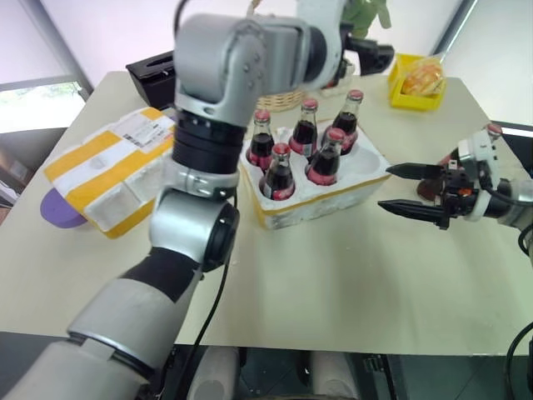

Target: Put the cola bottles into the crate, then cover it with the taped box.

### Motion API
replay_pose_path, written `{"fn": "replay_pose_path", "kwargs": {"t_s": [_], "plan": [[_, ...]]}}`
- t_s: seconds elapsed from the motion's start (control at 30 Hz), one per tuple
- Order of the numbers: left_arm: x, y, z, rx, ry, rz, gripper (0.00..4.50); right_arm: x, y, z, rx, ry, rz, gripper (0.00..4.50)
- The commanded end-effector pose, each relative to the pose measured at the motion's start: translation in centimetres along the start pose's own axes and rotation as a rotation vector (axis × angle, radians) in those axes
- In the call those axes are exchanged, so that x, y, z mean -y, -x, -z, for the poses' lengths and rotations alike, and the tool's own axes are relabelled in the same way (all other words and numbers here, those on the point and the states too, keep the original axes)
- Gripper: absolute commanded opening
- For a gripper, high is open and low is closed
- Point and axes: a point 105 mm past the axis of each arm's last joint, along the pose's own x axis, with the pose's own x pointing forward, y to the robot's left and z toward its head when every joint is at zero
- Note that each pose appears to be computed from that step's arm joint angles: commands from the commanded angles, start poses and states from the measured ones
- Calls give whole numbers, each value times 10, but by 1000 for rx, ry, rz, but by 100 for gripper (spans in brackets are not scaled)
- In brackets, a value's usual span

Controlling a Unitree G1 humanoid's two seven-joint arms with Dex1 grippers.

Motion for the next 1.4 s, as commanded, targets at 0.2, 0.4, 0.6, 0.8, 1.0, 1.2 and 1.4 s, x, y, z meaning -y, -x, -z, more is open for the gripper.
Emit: {"fn": "replay_pose_path", "kwargs": {"t_s": [0.2, 0.4, 0.6, 0.8, 1.0, 1.2, 1.4], "plan": [[-28, 79, -38, 236, -40, 286, 448, 16, 24, -21, 7, 75, 84, 450], [-59, 152, 8, 124, -98, 440, 448, 22, 43, -19, -21, 60, 160, 450], [-69, 188, 42, 67, -68, 469, 448, 29, 70, -2, -71, -5, 276, 450], [-76, 202, 68, 51, -87, 429, 448, 43, 95, 14, -55, -58, 445, 450], [-75, 204, 85, 47, -130, 401, 448, 58, 110, 35, -68, -117, 572, 450], [-69, 201, 84, 61, -143, 380, 448, 81, 100, 47, -3, -205, 673, 450], [-62, 200, 82, 69, -150, 376, 448, 96, 88, 59, 23, -275, 725, 450]]}}
